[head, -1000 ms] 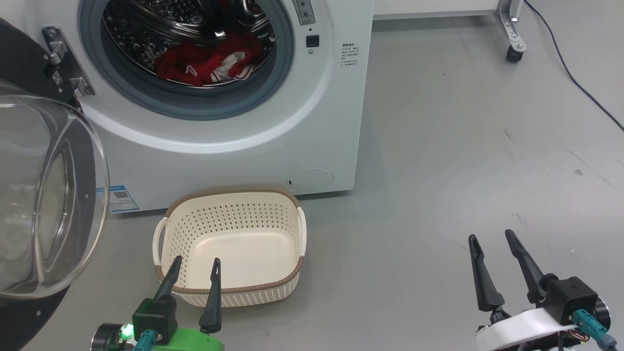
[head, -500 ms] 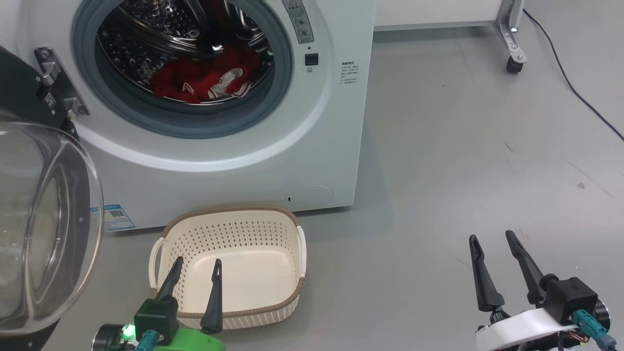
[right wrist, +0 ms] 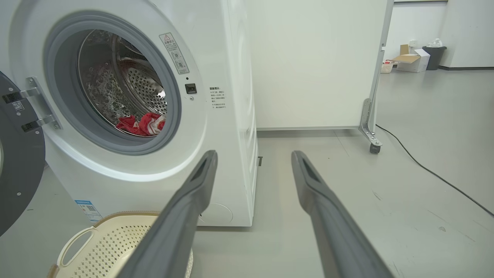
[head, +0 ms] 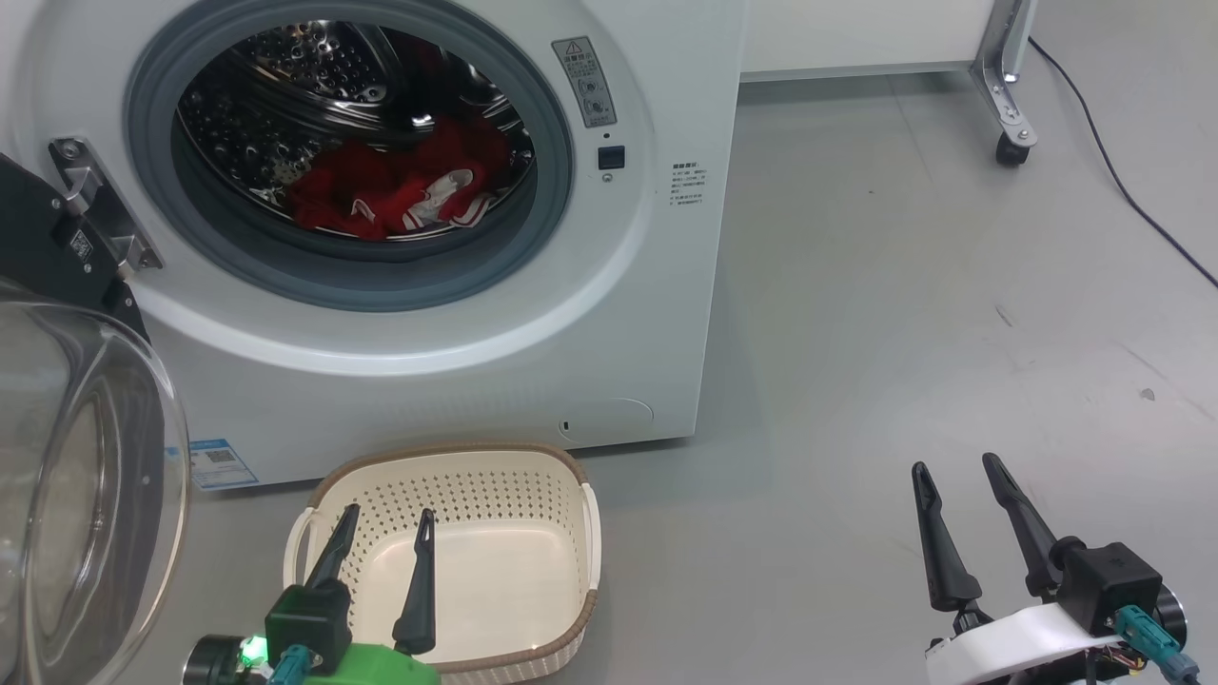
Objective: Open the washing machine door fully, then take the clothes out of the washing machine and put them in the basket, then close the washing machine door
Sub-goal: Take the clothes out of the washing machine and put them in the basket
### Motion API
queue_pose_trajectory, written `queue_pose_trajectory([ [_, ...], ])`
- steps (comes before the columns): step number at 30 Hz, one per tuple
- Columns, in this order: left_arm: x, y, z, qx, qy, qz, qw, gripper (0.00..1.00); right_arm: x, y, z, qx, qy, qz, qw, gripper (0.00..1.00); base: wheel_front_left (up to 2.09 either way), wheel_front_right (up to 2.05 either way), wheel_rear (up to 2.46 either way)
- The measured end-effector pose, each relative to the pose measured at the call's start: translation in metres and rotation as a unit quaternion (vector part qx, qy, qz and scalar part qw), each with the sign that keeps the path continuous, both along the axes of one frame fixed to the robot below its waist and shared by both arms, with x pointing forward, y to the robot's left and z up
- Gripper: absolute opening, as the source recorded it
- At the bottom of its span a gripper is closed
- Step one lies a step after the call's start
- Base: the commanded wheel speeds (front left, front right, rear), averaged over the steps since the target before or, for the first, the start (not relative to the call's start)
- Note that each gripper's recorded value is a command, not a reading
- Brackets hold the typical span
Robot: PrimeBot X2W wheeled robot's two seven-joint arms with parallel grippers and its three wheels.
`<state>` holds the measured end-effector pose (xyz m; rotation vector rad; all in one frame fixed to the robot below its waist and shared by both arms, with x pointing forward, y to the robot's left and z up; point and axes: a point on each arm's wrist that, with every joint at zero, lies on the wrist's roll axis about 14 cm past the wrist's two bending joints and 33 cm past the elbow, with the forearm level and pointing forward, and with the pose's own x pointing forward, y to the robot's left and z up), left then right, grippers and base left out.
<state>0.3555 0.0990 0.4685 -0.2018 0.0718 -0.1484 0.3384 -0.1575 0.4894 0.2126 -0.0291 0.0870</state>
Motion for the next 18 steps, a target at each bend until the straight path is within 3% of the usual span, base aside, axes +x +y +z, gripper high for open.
queue_pose_trajectory([
  [18, -0.0021, 0.0008, 0.0002, 0.002, 0.0, 0.002, 1.0, 1.0, -0.0026, 0.003, -0.0015, 0.0, 0.002, 0.005, 1.0, 1.0, 0.18, -0.18, 0.0],
])
